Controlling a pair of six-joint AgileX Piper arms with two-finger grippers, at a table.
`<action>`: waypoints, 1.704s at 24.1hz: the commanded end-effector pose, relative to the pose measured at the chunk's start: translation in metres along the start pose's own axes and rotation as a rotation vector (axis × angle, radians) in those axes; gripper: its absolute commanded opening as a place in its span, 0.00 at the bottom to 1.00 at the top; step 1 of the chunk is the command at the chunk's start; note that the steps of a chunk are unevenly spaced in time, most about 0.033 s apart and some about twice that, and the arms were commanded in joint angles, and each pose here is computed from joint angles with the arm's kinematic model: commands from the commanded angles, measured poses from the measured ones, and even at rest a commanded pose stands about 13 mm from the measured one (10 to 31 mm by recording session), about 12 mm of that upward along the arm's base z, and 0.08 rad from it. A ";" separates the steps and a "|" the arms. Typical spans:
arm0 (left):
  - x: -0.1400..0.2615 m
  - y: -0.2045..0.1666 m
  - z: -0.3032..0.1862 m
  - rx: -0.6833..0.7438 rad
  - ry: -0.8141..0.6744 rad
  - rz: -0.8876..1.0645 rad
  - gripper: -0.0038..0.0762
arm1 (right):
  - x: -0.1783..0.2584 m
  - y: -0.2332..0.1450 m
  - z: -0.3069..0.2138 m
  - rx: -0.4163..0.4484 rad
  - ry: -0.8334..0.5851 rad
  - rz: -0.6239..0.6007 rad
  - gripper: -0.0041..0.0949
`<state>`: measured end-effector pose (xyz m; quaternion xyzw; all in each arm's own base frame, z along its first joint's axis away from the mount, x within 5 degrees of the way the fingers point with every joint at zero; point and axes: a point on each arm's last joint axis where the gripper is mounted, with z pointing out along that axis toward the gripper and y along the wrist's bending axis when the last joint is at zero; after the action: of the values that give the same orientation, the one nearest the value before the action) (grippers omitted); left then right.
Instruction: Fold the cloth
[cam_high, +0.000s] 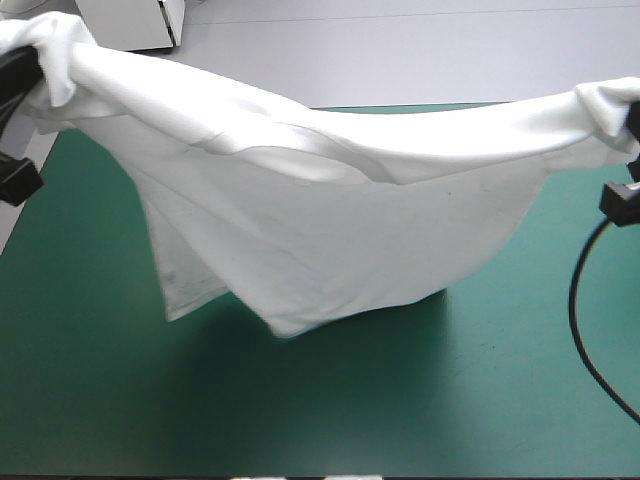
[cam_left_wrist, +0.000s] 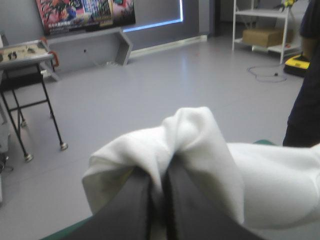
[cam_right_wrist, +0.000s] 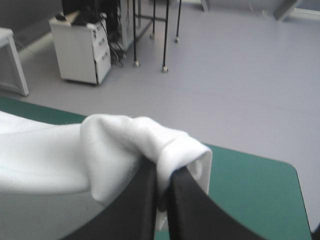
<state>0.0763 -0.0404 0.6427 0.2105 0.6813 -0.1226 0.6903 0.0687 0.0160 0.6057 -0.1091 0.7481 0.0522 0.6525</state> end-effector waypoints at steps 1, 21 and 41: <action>-0.010 -0.012 -0.026 0.075 -0.071 -0.012 0.04 | -0.026 -0.001 -0.059 -0.019 -0.291 -0.013 0.03; 0.116 0.036 0.210 0.000 0.513 -0.111 0.04 | 0.044 -0.004 0.218 0.136 0.254 -0.202 0.03; 0.252 0.070 0.372 -0.069 0.536 -0.149 0.04 | 0.186 -0.077 0.421 0.055 0.448 0.000 0.03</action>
<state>0.4486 -0.1225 0.3658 0.1776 0.8937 -0.0827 0.4035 0.4666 0.0296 0.3456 -0.1116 0.9006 0.0013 0.4200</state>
